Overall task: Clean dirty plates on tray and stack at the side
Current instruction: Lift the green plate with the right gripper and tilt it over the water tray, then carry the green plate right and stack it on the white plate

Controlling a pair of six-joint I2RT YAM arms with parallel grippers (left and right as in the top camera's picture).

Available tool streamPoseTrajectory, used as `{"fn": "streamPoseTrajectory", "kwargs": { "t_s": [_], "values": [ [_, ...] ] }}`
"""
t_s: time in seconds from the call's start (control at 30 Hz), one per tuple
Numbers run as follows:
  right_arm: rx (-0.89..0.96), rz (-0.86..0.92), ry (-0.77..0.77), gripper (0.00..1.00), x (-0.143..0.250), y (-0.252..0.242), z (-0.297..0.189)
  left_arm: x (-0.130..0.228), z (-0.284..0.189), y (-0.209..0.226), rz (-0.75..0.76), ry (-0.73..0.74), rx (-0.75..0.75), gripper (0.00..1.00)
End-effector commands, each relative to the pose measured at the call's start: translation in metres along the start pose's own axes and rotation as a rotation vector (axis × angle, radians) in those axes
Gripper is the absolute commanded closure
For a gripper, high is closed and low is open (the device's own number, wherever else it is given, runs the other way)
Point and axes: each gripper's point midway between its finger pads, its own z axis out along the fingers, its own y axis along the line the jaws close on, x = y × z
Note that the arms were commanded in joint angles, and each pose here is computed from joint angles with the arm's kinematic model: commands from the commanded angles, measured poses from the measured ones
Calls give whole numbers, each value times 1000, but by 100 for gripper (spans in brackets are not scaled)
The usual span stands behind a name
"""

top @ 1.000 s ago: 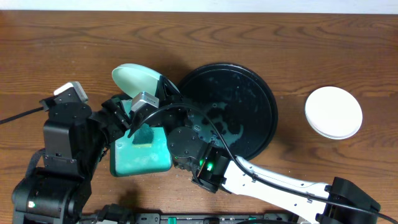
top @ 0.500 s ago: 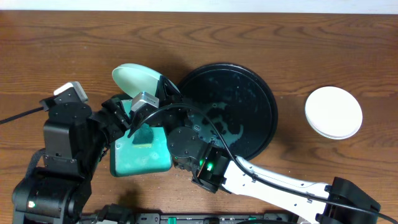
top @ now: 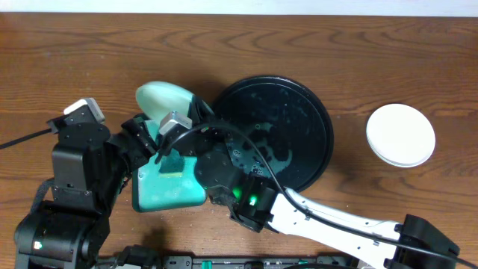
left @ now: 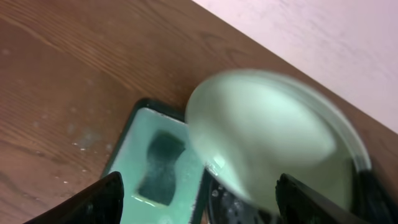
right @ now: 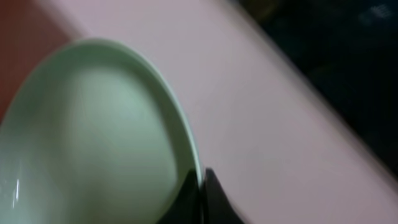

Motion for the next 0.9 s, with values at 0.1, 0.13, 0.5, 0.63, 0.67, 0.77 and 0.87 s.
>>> {"fn": "streamPoseTrajectory", "kwargs": {
  "t_s": [0.1,0.13,0.5,0.63,0.67,0.77,0.87],
  "values": [
    [-13,369,91,99,23,-3,-2,-4,-4,-2,-4,-14,11,21],
    [38,396,83,99,21,-23,-3,-4,-4,-2,-4,-14,11,21],
    [-54,484,166,99,58,-78,4,-4,-4,-2,-4,-14,11,21],
    [-339,544,112,99,38,-31,-1,-4,-4,-2,-4,-14,11,21],
    [-352,491,126,99,44,-24,1,-4,-4,-2,-4,-15,11,21],
    [90,485,197,99,70,-95,9,-4,-4,-2,-4,-14,11,21],
    [-412,297,3,99,25,-16,1,-4,-4,-2,-4,-15,11,21]
  ]
}}
